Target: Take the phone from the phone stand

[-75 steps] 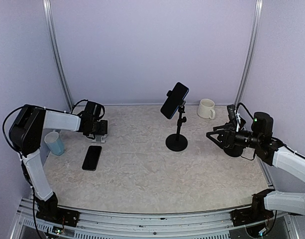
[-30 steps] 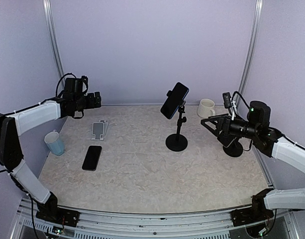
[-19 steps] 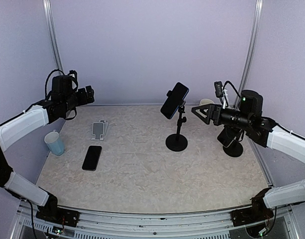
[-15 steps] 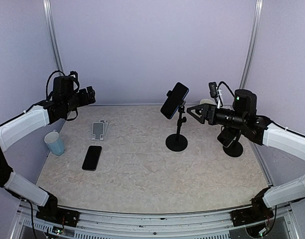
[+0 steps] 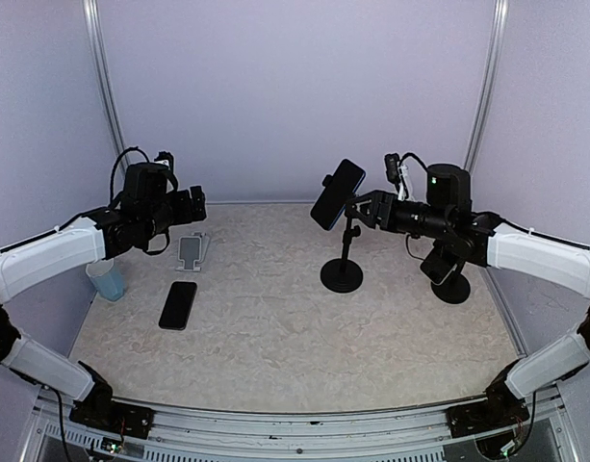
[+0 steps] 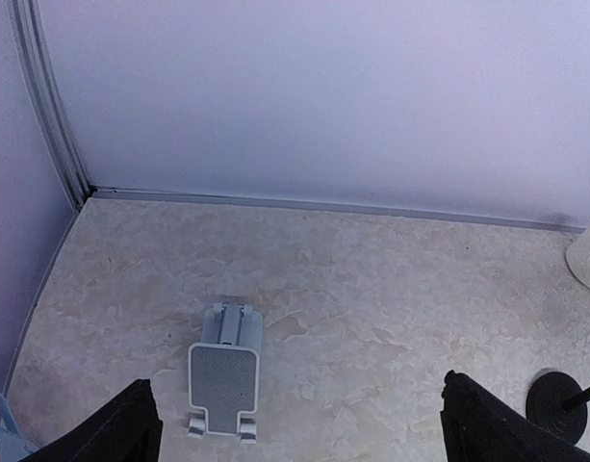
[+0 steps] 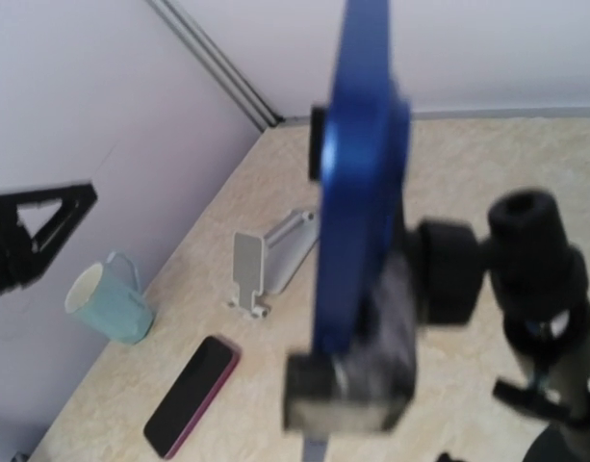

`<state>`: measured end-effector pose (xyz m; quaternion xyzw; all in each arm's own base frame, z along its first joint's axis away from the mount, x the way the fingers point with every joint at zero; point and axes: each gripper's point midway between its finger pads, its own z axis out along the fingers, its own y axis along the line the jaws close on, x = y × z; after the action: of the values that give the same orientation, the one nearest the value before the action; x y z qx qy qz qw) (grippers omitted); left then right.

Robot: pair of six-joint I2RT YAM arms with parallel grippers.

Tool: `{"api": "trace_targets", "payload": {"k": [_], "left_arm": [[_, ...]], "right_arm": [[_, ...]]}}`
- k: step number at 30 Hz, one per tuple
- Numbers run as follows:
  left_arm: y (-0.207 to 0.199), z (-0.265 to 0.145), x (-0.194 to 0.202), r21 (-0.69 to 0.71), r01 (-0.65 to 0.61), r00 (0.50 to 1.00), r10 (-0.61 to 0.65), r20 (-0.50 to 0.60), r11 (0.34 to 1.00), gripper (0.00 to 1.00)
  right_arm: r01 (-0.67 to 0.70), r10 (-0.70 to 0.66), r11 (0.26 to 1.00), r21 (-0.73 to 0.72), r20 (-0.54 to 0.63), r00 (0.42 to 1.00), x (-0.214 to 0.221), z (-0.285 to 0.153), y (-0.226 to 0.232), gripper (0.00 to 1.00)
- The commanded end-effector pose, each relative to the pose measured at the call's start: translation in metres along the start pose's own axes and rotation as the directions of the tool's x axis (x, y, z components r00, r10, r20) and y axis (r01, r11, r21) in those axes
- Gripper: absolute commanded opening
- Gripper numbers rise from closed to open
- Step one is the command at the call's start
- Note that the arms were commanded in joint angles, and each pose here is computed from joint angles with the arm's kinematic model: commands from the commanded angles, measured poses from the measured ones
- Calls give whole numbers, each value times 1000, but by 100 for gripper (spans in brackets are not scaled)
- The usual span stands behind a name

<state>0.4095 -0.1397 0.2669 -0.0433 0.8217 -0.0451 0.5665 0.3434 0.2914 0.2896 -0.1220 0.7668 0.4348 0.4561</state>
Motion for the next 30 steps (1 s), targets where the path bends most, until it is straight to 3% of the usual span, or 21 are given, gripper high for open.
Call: {"api": "trace_targets", "payload": {"k": [1,30], "left_arm": [[1,0,1,-34,5,1000,-4,22,999,99],[4,5,19,-46,-11,1000,11,6,999,99]], "right_arm": [[-12,11,1000,17,29,1000,-15,8,4,60],[-47,44,996,76,31,999,-26,27,-5,31]]}}
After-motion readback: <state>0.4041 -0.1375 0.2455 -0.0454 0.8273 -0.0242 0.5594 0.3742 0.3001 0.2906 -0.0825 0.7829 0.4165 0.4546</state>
